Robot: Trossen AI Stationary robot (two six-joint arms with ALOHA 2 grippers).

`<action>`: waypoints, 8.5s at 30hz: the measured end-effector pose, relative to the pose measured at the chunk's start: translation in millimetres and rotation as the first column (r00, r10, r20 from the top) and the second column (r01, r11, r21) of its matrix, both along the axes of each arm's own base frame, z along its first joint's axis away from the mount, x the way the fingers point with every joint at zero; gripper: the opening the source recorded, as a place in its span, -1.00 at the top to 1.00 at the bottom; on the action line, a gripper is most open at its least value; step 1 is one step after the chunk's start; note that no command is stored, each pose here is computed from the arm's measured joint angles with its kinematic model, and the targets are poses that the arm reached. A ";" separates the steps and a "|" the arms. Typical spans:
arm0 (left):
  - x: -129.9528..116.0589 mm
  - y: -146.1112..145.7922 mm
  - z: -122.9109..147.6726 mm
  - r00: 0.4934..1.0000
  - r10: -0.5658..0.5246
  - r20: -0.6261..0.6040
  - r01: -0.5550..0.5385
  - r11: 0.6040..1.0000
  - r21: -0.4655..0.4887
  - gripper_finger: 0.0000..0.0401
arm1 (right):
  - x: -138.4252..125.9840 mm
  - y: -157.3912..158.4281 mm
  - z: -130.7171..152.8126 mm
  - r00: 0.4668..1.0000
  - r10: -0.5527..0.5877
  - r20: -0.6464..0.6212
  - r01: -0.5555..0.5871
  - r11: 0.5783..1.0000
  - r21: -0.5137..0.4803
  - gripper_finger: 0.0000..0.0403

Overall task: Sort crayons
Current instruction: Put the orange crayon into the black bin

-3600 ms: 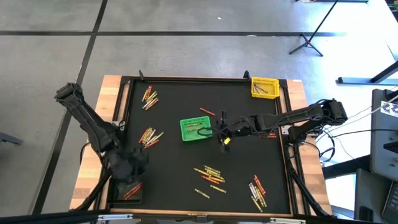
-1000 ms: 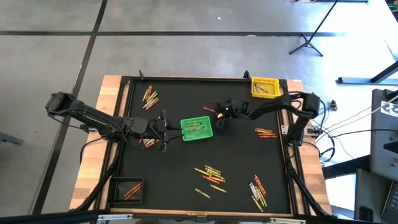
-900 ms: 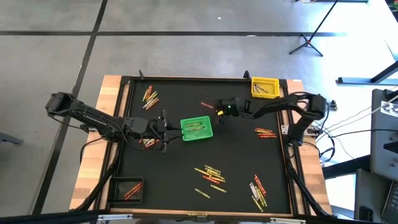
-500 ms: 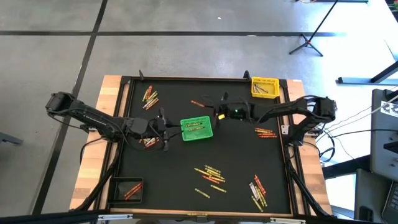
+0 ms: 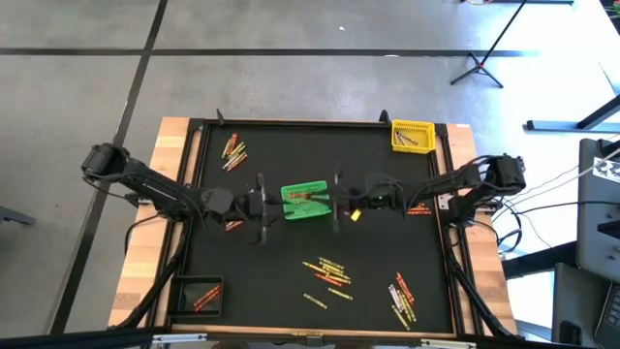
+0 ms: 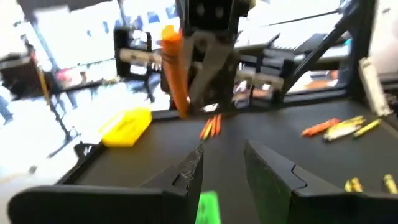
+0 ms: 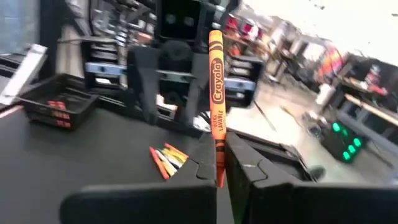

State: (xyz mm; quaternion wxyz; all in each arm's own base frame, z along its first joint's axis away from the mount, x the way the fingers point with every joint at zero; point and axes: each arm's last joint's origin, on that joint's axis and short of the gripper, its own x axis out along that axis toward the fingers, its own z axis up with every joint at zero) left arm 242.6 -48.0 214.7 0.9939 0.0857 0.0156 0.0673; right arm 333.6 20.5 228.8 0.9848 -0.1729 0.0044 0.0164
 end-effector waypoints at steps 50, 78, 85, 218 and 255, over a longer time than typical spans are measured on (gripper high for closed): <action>-5.8 -52.2 30.6 0.987 0.040 -0.154 -0.009 0.980 0.198 0.94 | -29.4 40.5 35.2 0.973 0.106 -0.204 -0.106 0.994 0.013 0.04; -123.5 -141.7 -10.2 0.295 -0.453 -0.841 -0.575 0.619 -0.535 0.94 | -33.4 42.3 33.9 0.968 0.076 -0.240 -0.092 0.994 -0.058 0.02; -126.7 -139.5 -16.7 0.268 -0.443 -0.855 -0.647 0.575 -0.501 0.71 | -32.5 41.9 37.5 0.978 0.060 -0.200 -0.075 0.995 -0.068 0.02; 17.4 -28.8 -32.5 0.991 -0.052 -0.126 0.038 0.994 -0.105 0.19 | 12.9 52.9 5.3 0.945 -0.020 -0.326 0.062 0.991 0.117 0.92; 10.6 -42.2 -24.7 0.946 -0.240 -0.218 0.225 0.970 -0.093 0.98 | -13.4 80.0 34.5 0.943 0.139 -0.301 -0.114 0.989 0.100 0.43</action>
